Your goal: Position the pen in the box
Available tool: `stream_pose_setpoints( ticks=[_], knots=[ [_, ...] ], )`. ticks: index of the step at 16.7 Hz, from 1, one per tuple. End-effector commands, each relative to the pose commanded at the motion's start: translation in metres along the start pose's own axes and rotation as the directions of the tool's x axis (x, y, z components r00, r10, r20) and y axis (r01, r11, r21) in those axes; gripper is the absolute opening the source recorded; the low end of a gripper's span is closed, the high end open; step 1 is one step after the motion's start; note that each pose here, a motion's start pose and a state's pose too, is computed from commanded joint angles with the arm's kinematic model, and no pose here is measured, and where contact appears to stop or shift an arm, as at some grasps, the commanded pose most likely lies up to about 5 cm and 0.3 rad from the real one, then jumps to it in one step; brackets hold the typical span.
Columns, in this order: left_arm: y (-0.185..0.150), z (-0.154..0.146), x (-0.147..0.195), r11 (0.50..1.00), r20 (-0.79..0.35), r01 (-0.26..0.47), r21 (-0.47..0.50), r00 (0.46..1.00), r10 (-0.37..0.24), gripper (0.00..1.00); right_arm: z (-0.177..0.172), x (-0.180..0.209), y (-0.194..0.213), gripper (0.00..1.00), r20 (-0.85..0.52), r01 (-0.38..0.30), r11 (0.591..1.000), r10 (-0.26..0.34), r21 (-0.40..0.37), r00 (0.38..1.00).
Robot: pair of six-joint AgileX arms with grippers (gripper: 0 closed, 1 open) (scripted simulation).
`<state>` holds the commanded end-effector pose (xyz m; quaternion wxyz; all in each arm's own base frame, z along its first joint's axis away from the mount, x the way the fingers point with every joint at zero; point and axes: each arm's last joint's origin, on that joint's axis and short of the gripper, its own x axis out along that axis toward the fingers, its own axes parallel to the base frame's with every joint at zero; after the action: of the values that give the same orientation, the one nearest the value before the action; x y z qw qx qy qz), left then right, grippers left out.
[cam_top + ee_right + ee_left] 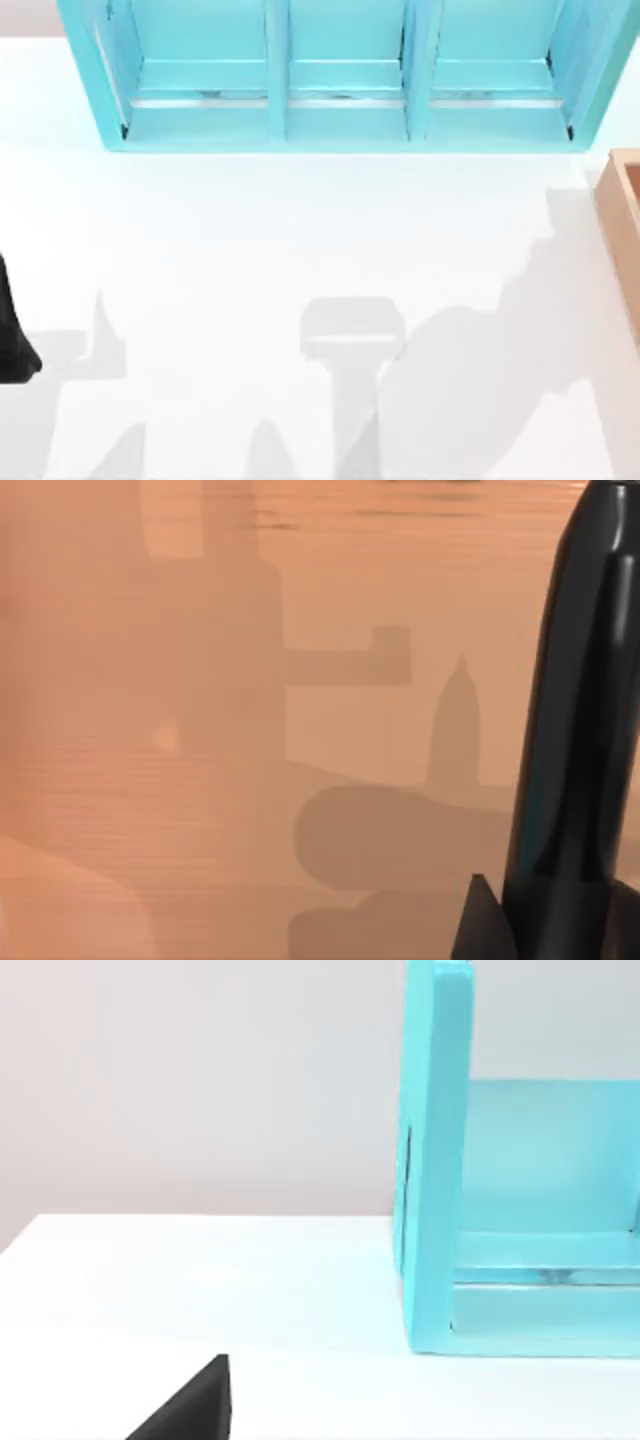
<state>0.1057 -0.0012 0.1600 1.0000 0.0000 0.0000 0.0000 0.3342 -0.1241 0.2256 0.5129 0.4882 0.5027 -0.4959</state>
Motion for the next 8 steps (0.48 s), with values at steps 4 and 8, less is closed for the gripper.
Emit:
stream_pose_setpoints(
  ticks=[4, 8],
  knots=[
    [0.000, 0.000, 0.000, 1.000, 0.000, 0.000, 0.000, 1.000, 0.000, 1.00, -0.014, 0.027, 0.000, 0.00, -0.003, -0.003, 1.000, 0.003, -0.010, 1.000],
    [0.000, 0.000, 0.000, 1.000, 0.000, 0.000, 0.000, 1.000, 0.000, 1.00, 0.008, 0.040, -0.017, 0.00, -0.013, 0.003, 0.999, -0.003, 0.036, 1.000]
  ],
)
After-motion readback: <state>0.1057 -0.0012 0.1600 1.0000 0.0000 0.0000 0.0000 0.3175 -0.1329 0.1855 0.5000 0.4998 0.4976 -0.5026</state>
